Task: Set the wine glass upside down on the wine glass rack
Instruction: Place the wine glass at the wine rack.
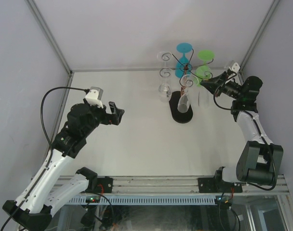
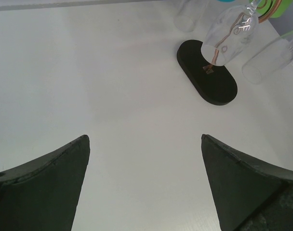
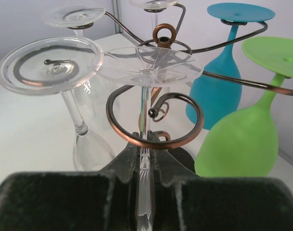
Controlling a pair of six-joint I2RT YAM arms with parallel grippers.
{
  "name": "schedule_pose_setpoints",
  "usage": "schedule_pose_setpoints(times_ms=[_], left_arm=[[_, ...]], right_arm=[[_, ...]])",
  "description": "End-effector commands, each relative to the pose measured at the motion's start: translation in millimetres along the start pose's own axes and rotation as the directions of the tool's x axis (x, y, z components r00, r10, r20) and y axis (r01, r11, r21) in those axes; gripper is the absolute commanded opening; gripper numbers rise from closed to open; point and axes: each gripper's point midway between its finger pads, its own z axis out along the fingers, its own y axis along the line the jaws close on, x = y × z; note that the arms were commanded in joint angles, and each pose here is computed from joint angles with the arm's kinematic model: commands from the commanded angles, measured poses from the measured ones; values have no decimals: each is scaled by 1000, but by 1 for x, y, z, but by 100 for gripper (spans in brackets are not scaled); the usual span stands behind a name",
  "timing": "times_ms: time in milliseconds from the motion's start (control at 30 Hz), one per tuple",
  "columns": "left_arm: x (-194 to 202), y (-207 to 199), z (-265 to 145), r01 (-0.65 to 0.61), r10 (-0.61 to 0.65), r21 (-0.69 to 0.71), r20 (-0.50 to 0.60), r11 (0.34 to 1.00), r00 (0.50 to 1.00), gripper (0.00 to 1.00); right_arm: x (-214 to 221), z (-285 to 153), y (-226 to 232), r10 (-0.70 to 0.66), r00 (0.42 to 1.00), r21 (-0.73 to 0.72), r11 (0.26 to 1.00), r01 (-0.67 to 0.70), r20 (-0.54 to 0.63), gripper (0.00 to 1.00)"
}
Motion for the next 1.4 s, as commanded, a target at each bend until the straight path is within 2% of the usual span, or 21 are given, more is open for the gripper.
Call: schedule_pose_setpoints(times_ms=[0,267,867,1200,1367], left_arm=[[6,-1,4,13,-13,15,-6,1000,1000,100],[6,-1,5,13,-13,16,-6,1000,1000,100],[7,-1,5,14,-14,21,-11,1000,1000,100],[7,-1,6,15,-15,20,-11,1000,1000,100],[6,0,5,16,-15,19,-9,1000,1000,100]], right_arm=[[-15,-4,12,-64,998,-30,997,65,29,0],[-12,-13,14,-68,997,1,998,68,28,0],[-8,-22,-17,-32,999,213,977,25,29,0],[9,-8,-19,-8,999,202,979,14,-31,1],[14,-2,-19,-2,999,189,982,11,-46,5]])
